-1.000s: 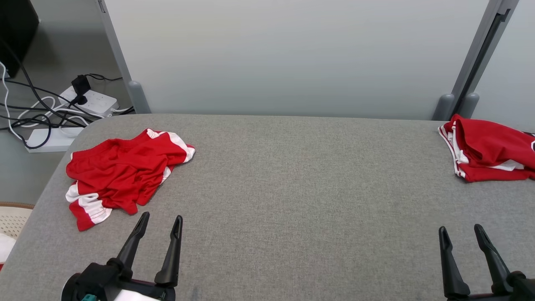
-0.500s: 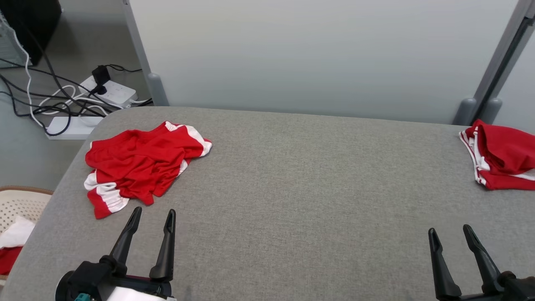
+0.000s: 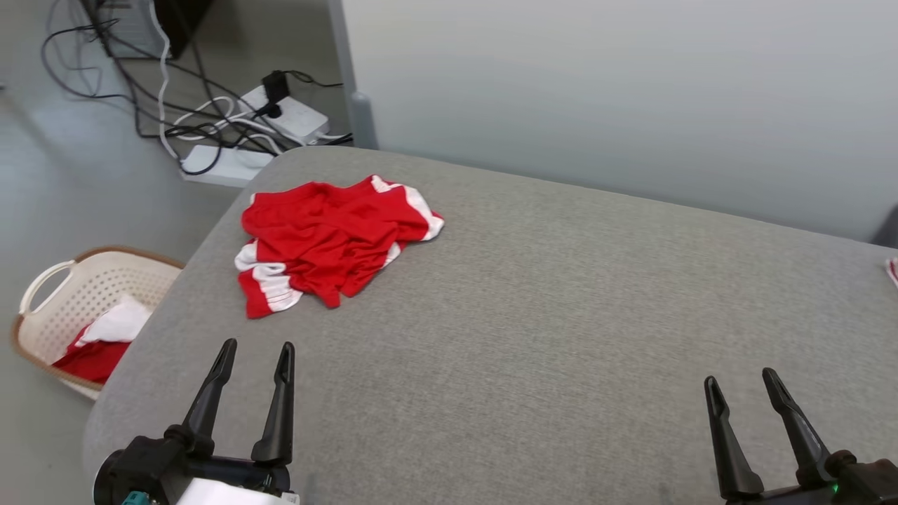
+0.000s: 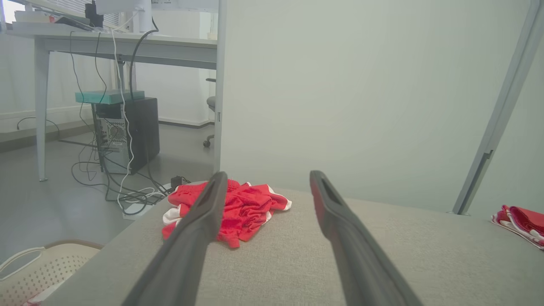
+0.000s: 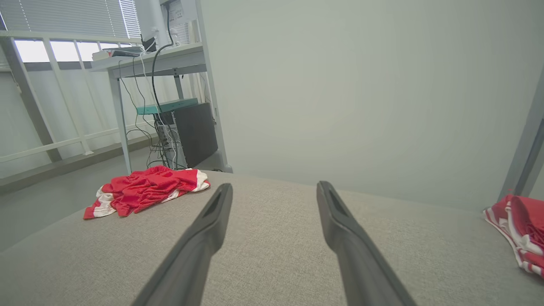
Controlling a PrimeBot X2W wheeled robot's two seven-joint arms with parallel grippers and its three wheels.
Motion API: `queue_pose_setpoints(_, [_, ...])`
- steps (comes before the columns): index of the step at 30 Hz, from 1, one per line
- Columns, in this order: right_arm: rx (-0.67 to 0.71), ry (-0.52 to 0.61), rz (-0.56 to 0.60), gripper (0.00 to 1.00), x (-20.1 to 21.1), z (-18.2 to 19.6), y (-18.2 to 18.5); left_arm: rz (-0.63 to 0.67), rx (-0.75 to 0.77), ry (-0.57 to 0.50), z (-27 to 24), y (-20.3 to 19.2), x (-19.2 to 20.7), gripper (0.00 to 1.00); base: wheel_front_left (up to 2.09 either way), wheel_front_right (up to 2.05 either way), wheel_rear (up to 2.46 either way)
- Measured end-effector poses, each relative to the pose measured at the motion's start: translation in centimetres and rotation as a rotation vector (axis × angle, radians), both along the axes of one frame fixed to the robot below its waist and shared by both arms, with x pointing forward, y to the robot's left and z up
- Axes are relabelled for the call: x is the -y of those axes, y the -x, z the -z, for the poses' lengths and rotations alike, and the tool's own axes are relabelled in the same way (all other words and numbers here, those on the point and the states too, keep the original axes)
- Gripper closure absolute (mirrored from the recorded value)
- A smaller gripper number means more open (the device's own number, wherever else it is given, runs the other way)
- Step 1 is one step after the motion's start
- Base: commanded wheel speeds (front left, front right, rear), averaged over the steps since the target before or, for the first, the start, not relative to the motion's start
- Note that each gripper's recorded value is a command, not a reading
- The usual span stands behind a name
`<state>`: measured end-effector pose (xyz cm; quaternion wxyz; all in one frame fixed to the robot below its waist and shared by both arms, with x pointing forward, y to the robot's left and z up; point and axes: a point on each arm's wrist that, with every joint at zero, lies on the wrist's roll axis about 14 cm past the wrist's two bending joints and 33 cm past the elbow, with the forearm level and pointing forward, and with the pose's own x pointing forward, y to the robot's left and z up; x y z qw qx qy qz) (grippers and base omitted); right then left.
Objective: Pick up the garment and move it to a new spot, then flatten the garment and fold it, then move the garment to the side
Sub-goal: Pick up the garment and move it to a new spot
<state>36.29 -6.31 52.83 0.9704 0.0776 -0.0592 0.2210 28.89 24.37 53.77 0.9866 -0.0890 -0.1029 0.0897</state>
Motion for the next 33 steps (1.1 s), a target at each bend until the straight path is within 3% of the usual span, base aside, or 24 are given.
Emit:
queue_pose_setpoints(12, [-0.008, -0.005, -0.116, 0.0, -3.7, 0.2, -0.5, -0.12, -0.008, 0.003, 0.2, 2.8, -2.9, 0.0, 0.0, 0.0, 0.0])
queue_pose_setpoints(22, [-0.041, 0.009, -0.132, 0.0, -3.9, 1.5, -1.0, -0.131, -0.04, 0.019, 1.1, 2.3, -3.2, 0.0, 0.0, 0.0, 0.0])
queue_pose_setpoints(26, [-0.058, 0.015, -0.135, 0.0, -3.8, 2.2, -1.5, -0.131, -0.042, 0.019, 1.0, 1.0, -3.6, 0.0, 0.0, 0.0, 0.0])
queue_pose_setpoints(33, [-0.077, 0.031, -0.141, 0.0, -3.5, 3.7, -3.6, -0.075, -0.037, 0.054, 0.7, -4.7, -3.3, 0.0, 0.0, 0.0, 0.0])
